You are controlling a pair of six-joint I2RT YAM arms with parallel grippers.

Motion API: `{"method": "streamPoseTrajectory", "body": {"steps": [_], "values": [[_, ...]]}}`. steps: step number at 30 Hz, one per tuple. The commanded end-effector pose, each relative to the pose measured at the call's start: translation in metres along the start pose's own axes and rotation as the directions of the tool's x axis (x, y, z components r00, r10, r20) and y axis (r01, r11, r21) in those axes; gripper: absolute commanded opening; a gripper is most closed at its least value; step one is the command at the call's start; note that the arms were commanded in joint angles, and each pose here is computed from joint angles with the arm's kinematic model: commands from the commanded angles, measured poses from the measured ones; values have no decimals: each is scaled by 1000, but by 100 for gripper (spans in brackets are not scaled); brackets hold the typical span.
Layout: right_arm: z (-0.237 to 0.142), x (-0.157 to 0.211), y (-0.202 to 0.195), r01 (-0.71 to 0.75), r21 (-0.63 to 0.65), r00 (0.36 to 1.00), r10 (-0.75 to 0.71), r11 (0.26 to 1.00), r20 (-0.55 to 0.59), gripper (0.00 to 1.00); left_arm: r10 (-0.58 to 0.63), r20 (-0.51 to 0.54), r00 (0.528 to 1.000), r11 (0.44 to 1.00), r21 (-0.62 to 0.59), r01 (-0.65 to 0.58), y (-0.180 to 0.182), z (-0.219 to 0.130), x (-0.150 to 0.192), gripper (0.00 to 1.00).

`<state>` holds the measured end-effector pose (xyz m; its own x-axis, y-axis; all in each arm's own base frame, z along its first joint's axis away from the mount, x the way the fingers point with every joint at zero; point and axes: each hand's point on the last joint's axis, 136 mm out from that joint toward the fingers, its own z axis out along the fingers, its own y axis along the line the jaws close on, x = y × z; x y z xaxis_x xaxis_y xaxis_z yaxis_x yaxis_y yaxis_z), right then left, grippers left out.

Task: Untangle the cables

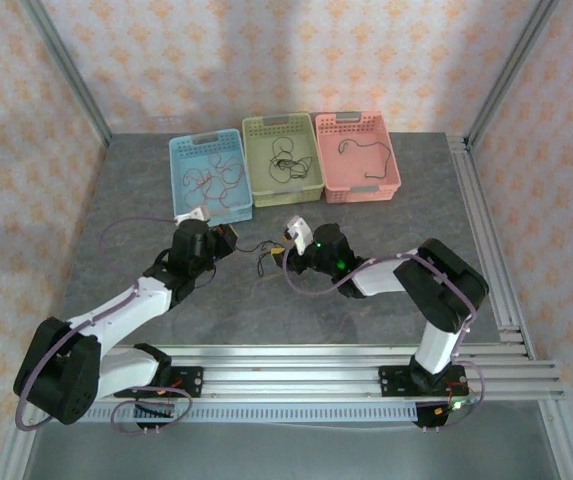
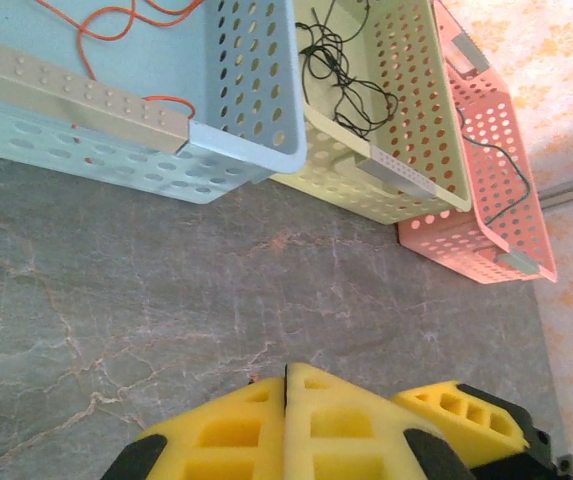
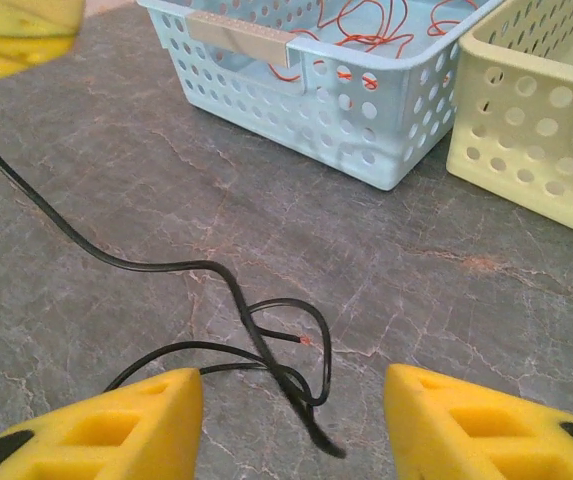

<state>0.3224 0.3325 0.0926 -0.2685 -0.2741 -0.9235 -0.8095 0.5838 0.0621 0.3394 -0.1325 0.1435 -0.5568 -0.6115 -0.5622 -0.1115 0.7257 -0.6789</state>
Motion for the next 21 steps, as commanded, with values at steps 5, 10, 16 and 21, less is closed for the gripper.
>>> {"method": "streamPoseTrajectory", "body": {"steps": [5,10,16,21], "values": [[7,-2,7,40,-31,999,-40,999,-8,33,25,30,999,995,100,-27,-22,-7,-7,0],[3,-10,10,72,-28,997,-71,997,30,0,37,18,999,996,85,-38,-22,-4,-4,0],[-13,-27,1,91,53,986,-98,994,137,0,29,16,999,998,-54,-28,0,1,-5,0],[-27,-40,-6,92,118,968,-116,989,221,0,21,15,1000,992,-128,-19,13,2,-6,19]]}}
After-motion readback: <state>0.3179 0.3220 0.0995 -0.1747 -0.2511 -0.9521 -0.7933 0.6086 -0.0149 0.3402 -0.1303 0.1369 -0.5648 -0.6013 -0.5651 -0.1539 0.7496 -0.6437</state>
